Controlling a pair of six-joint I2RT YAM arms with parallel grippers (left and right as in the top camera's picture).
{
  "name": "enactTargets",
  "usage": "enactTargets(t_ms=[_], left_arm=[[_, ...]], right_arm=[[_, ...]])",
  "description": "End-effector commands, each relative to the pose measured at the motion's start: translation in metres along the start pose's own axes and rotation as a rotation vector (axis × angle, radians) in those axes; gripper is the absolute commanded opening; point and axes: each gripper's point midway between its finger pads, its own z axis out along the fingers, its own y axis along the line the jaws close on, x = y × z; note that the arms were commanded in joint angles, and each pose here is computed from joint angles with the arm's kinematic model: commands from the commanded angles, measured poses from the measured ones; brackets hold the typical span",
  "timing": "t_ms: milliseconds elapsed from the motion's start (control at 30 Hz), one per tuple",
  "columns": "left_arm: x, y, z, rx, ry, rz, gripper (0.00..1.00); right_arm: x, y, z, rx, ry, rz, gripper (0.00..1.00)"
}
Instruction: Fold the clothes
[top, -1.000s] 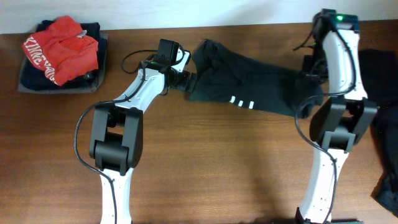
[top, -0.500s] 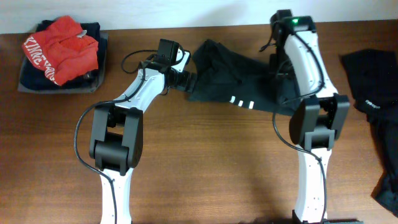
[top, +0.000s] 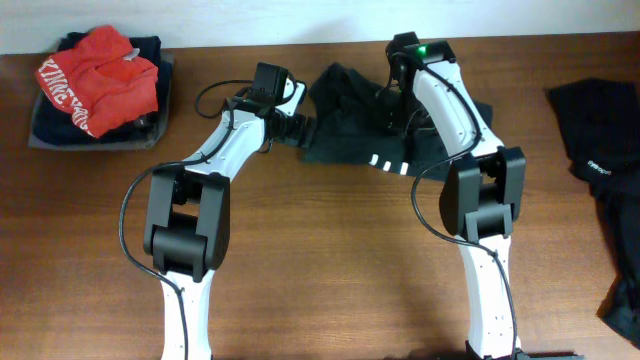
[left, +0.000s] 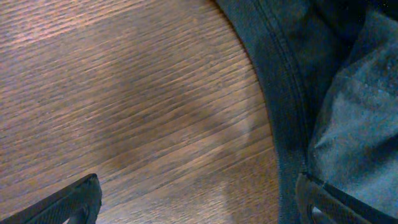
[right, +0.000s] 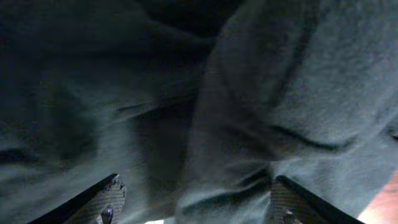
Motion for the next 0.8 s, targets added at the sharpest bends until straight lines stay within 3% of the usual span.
enactTargets(t_ms=[0, 100, 200, 233, 333, 400, 433, 767], left_arm=[[-0.013, 0.0, -0.016, 0.007, -0.039, -0.01, 0.99], [-0.012, 0.0, -0.016, 0.007, -0.035, -0.011, 0.99], [-0.012, 0.0, -0.016, 0.007, -0.033, -0.011, 0.99], [-0.012, 0.0, -0.016, 0.007, -0.033, -0.011, 0.99], [-0.012, 0.0, -0.016, 0.007, -0.033, -0.011, 0.99], [-0.012, 0.0, -0.016, 0.007, -0.033, -0.011, 0.99], [-0.012, 0.0, -0.016, 0.007, -0.033, -0.011, 0.99], [-0.012, 0.0, -0.016, 0.007, -0.033, -0.011, 0.99]], right_arm=[[-0.023, -0.009, -0.064, -0.135, -0.133, 0.079, 0.8], [-0.034, -0.027, -0.104, -0.207, -0.213, 0.12, 0.92], [-0.039, -0.044, -0.127, -0.271, -0.262, 0.129, 0.91], [-0.041, -0.049, -0.129, -0.284, -0.265, 0.141, 0.83], [-0.041, -0.055, -0.121, -0.328, -0.237, 0.163, 0.3], [-0.04, -0.052, -0.109, -0.364, -0.199, 0.168, 0.09], [-0.039, -0.049, -0.102, -0.384, -0.174, 0.168, 0.04], [-0.04, -0.026, -0.036, -0.424, -0.078, 0.142, 0.04]])
